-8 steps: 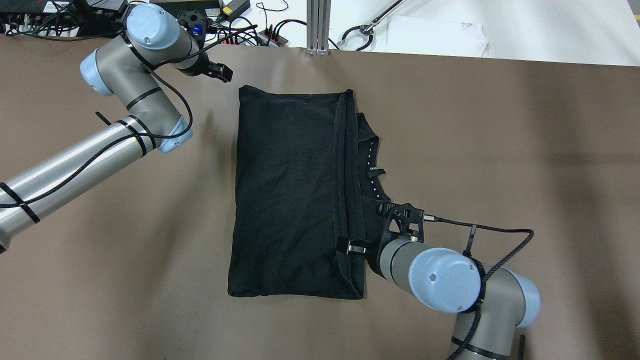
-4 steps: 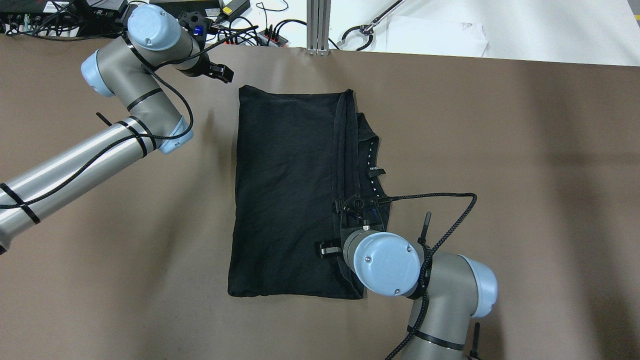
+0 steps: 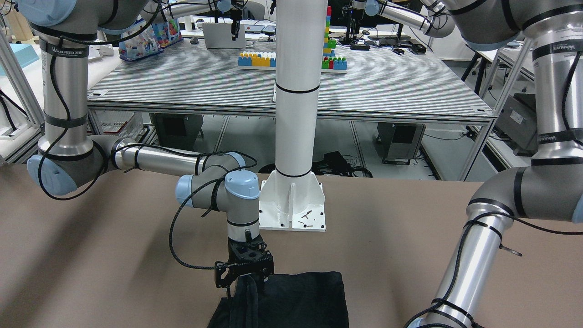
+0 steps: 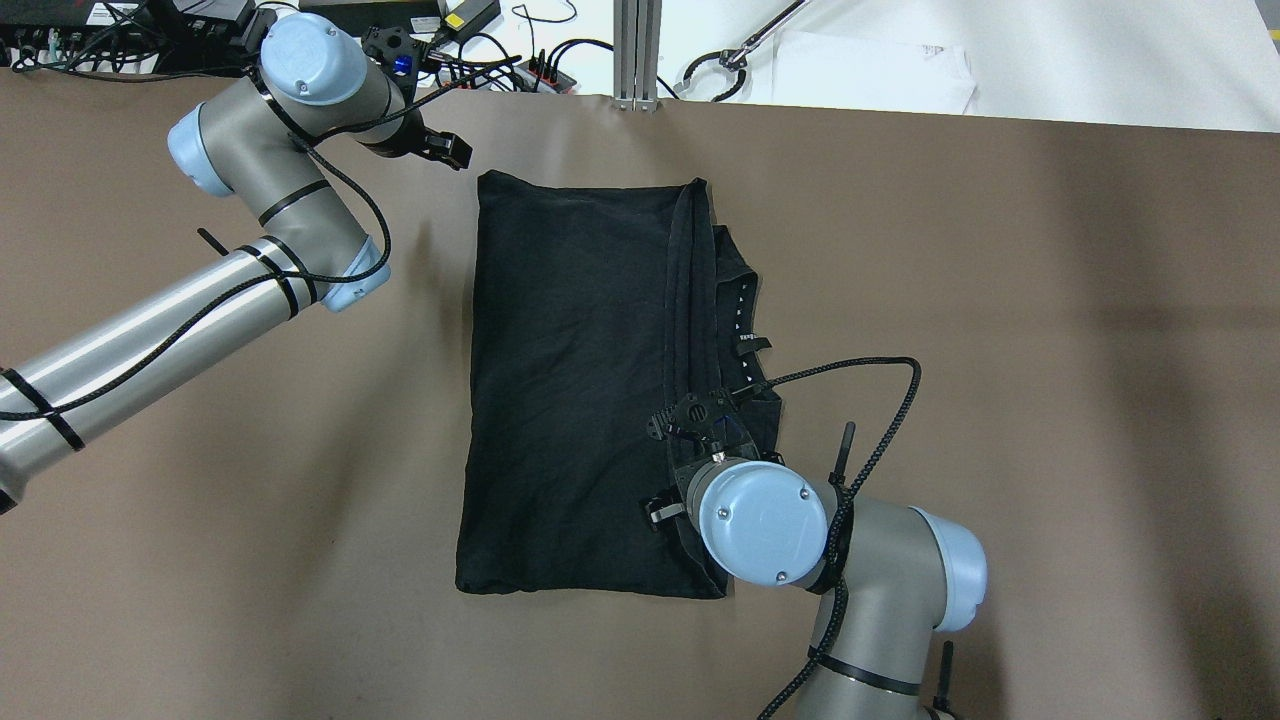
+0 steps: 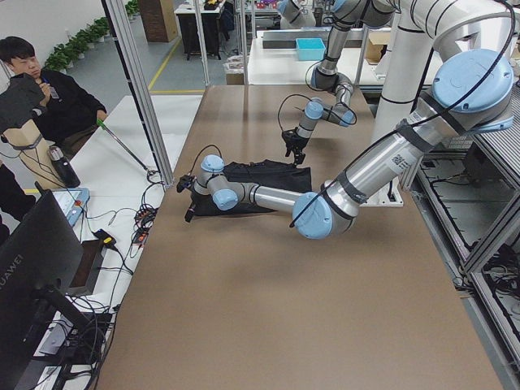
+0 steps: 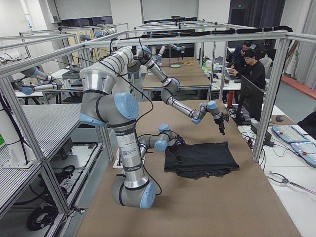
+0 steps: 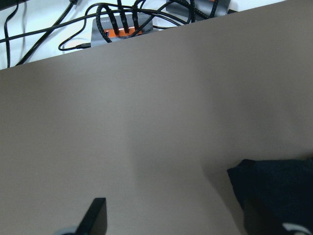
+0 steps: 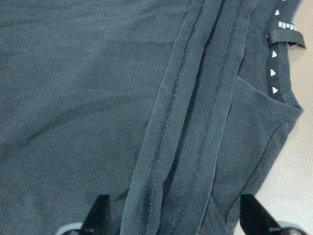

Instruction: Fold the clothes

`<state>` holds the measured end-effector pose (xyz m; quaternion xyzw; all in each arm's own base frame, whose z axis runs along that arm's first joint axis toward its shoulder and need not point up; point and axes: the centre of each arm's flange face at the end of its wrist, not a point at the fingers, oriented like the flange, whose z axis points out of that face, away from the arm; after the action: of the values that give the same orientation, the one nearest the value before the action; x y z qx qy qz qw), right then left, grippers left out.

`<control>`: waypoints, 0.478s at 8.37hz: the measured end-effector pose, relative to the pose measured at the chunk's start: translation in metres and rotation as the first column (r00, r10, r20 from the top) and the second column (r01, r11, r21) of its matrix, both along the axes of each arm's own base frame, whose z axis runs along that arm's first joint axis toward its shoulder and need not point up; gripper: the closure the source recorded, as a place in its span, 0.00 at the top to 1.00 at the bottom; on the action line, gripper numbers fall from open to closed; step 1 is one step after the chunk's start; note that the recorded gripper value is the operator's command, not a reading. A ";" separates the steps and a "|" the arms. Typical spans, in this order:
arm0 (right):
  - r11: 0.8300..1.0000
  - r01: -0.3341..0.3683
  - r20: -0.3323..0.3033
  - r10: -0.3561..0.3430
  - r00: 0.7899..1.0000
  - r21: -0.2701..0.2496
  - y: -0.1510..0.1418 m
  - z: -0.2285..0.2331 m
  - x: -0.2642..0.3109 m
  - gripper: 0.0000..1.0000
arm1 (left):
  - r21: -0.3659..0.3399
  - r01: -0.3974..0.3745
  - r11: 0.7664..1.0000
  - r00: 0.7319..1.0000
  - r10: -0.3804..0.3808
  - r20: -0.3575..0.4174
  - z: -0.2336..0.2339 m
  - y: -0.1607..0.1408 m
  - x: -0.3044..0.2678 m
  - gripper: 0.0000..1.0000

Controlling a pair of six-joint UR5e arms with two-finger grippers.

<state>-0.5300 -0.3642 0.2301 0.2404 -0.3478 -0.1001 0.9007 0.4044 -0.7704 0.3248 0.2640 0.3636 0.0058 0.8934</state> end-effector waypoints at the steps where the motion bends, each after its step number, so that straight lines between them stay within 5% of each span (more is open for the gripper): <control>1: 1.000 0.013 -0.009 -0.013 1.000 0.024 -0.001 0.000 -0.002 0.94 | 0.000 -0.002 1.000 1.000 0.002 0.000 0.000 0.001 0.002 1.00; 4: 0.992 0.074 -0.099 -0.064 0.993 0.101 -0.005 0.010 -0.026 0.89 | 0.001 -0.004 1.000 1.000 0.004 0.000 -0.001 0.001 0.003 1.00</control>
<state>-0.5558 -0.3692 0.2401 0.2700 -0.3068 -0.1608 0.8984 0.4074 -0.7690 0.3242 0.2635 0.3639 0.0078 0.8933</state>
